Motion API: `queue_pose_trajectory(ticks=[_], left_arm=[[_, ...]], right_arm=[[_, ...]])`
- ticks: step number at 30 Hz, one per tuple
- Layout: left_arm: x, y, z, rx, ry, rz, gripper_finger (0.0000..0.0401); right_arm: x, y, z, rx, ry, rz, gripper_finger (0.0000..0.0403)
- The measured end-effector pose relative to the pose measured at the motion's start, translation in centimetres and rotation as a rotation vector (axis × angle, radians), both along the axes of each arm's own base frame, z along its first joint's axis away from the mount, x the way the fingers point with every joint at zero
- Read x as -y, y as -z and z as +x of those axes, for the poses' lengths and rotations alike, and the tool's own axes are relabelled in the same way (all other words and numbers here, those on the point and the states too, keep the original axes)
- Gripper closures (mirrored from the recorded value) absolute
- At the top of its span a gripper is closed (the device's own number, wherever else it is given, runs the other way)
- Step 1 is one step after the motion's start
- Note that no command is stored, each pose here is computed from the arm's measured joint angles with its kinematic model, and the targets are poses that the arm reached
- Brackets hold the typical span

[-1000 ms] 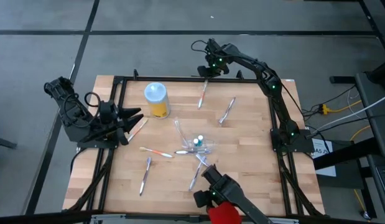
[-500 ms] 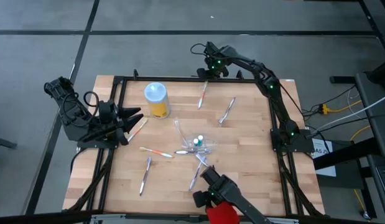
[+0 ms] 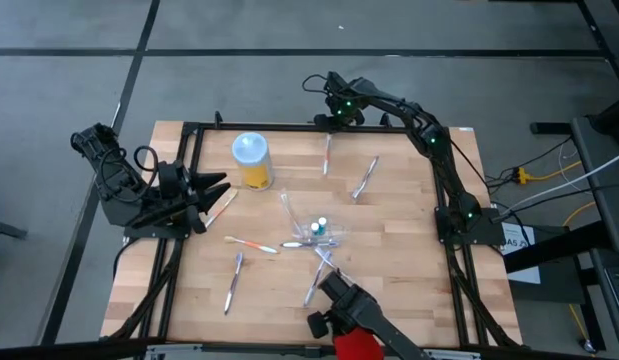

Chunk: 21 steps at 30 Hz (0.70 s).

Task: Pick & Place toothbrushing station
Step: Put the white and orange toothbrush into the left compartment of the transparent organizer

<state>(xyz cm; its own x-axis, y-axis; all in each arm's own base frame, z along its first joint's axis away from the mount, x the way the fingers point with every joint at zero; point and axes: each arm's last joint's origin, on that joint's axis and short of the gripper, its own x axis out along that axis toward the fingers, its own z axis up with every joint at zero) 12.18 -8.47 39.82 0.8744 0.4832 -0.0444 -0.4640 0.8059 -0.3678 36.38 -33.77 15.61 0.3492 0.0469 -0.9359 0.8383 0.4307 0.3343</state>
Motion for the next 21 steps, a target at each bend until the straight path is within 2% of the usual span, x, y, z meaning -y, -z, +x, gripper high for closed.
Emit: queue_pose_trajectory(ticks=[2, 6, 8, 15, 21], left_arm=[[0.0, 0.0, 0.0, -0.001, 0.0, 0.001, 0.0258], [0.0, 0.0, 0.0, -0.002, 0.001, 0.004, 0.0258], [0.0, 0.0, 0.0, -0.005, 0.007, 0.006, 0.0258], [0.1, 0.0, 0.1, -0.009, 0.042, 0.003, 0.0258], [0.3, 0.0, 0.1, -0.02, 0.104, 0.005, 0.0258]], right_arm=[[-0.2, 0.0, 0.2, 0.005, -0.029, -0.004, 0.0393], [-0.9, -0.4, 0.7, 0.04, -0.065, 0.017, 0.0398], [-1.6, -1.5, 1.1, 0.06, -0.104, 0.0, 0.0399], [-6.8, -8.9, 2.7, 0.143, -0.304, -0.162, 0.0401], [-12.8, -16.7, 2.7, 0.253, -0.495, -0.368, 0.0402]])
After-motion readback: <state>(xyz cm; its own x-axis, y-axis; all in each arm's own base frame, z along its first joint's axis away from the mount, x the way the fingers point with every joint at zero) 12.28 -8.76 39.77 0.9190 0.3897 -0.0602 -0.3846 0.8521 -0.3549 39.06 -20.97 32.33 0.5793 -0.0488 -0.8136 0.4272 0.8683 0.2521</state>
